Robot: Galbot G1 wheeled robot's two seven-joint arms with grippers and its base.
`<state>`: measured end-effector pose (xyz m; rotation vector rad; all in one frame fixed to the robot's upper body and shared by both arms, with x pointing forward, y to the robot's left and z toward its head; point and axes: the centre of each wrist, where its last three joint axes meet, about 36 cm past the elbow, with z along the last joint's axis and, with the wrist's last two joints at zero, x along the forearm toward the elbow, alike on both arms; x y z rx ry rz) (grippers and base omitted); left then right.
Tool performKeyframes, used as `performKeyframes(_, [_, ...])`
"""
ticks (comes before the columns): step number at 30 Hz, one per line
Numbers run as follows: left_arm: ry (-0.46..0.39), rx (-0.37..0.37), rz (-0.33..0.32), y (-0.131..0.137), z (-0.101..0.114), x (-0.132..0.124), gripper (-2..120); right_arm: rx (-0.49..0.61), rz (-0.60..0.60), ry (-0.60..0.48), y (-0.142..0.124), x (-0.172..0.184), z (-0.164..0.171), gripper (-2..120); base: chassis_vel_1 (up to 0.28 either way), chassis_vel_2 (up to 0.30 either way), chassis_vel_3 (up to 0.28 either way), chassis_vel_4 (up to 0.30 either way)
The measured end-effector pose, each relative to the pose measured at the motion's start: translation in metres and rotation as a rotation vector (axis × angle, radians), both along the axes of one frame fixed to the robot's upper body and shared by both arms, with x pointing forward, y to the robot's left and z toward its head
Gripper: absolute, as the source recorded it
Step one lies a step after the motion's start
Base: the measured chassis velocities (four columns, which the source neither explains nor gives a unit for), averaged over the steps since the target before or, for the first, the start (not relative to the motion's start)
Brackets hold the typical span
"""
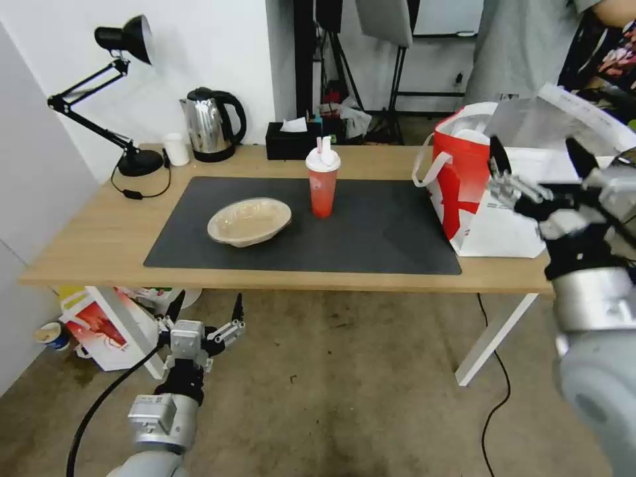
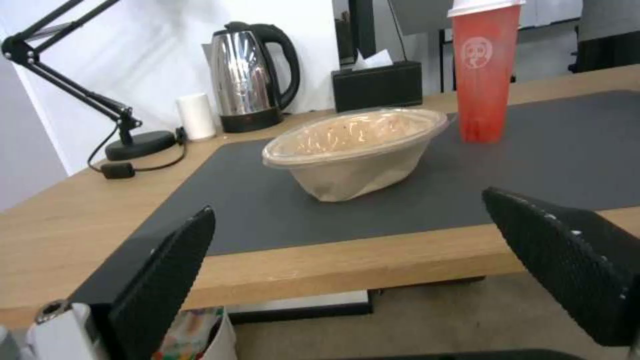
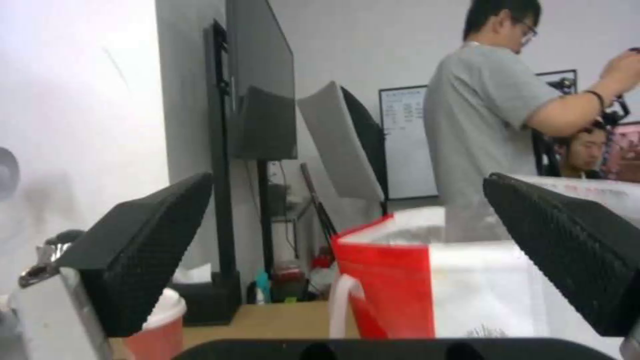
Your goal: Pick up the trash from the table and place it into the takeout bag.
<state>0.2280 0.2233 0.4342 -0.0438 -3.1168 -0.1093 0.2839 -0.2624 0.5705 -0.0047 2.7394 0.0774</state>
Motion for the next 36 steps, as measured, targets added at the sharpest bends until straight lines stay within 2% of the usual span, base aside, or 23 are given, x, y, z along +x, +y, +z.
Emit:
performKeyframes(3, [0.000,0.000,0.000,0.000,0.000,0.000,100,-0.007,-0.001,-0.018,0.002,-0.006,-0.010,100,0.000,0.000,0.000,0.000])
performKeyframes(7, [0.000,0.000,0.000,0.000,0.000,0.000,100,-0.051,-0.033,-0.046,0.001,-0.007,-0.046,100,0.000,0.000,0.000,0.000])
performKeyframes(8, [0.000,0.000,0.000,0.000,0.000,0.000,100,-0.051,-0.033,-0.046,0.001,-0.007,-0.046,100,0.000,0.000,0.000,0.000])
performKeyframes(15, [0.000,0.000,0.000,0.000,0.000,0.000,100,-0.064,-0.053,-0.030,0.019,-0.020,-0.084,100,0.000,0.000,0.000,0.000])
performKeyframes(36, [0.000,0.000,0.000,0.000,0.000,0.000,100,-0.034,0.029,-0.011,0.054,-0.050,-0.142,100,0.000,0.000,0.000,0.000])
